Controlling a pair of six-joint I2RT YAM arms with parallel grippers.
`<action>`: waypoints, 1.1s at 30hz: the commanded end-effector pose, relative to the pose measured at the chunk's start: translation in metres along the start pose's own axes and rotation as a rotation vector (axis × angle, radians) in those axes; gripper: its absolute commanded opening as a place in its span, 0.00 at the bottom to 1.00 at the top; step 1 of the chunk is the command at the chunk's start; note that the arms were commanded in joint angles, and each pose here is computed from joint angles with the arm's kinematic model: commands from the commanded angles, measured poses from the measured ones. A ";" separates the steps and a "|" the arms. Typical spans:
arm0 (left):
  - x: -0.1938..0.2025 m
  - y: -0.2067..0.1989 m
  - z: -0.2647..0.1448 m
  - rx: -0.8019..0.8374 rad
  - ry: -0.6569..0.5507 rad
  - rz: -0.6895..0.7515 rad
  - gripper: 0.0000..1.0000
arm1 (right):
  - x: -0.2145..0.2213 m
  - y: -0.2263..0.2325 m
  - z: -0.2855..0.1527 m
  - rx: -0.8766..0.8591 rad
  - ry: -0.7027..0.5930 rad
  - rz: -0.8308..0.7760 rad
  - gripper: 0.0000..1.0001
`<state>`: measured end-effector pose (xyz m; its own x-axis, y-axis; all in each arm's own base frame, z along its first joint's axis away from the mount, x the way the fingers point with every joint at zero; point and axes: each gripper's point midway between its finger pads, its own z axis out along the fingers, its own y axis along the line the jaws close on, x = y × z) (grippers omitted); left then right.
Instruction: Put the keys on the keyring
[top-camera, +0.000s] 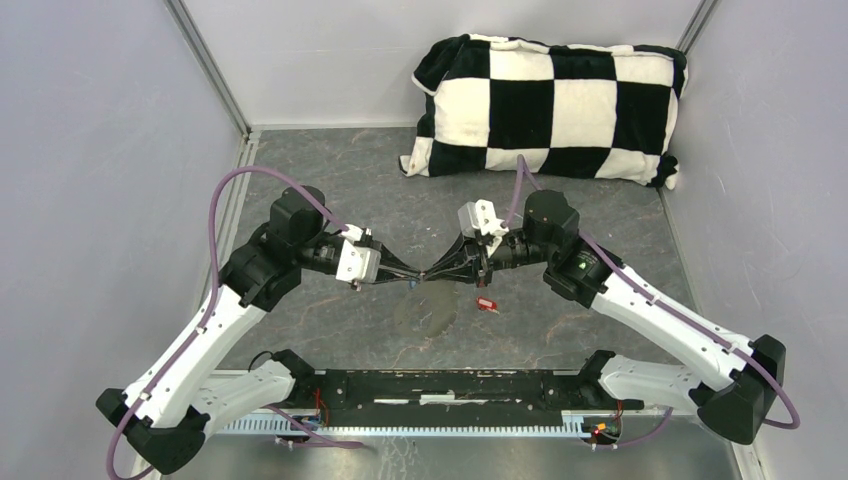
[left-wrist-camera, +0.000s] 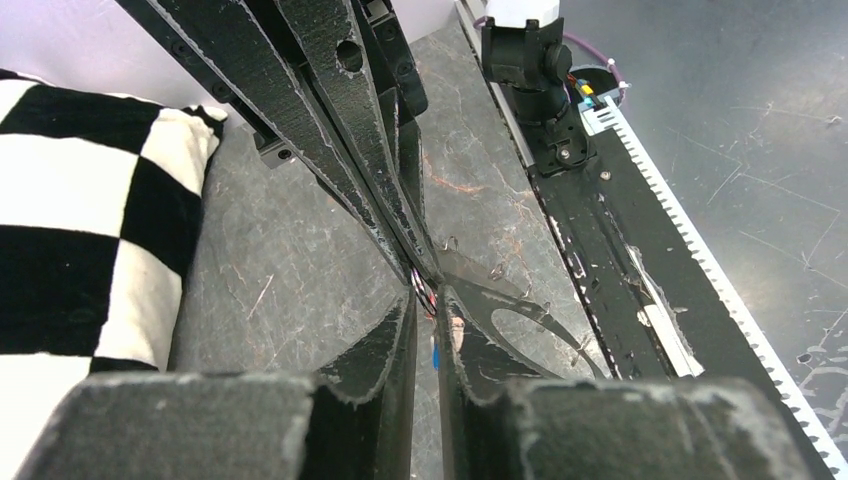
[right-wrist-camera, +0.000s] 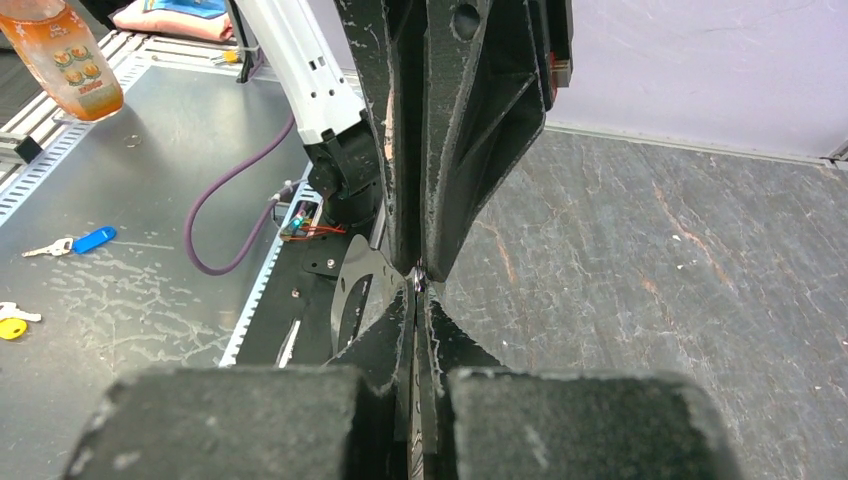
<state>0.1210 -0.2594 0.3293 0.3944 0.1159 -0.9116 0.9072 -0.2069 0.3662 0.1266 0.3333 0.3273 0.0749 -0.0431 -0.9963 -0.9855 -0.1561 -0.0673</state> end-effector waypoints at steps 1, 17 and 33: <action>0.003 0.001 0.000 -0.006 0.015 0.000 0.21 | -0.039 0.001 0.000 -0.023 -0.078 -0.090 0.00; 0.023 0.011 0.002 -0.039 0.075 -0.029 0.07 | -0.036 0.007 0.001 -0.053 -0.069 -0.080 0.01; 0.034 0.022 -0.007 -0.098 0.179 0.024 0.02 | -0.020 -0.017 -0.014 0.091 0.142 -0.082 0.73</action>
<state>0.1411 -0.2554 0.3019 0.3774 0.2461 -0.8928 0.9243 -0.1596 0.3467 0.1311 0.3292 0.3355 0.1082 -0.1125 -0.9877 -0.9858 -0.1401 -0.0921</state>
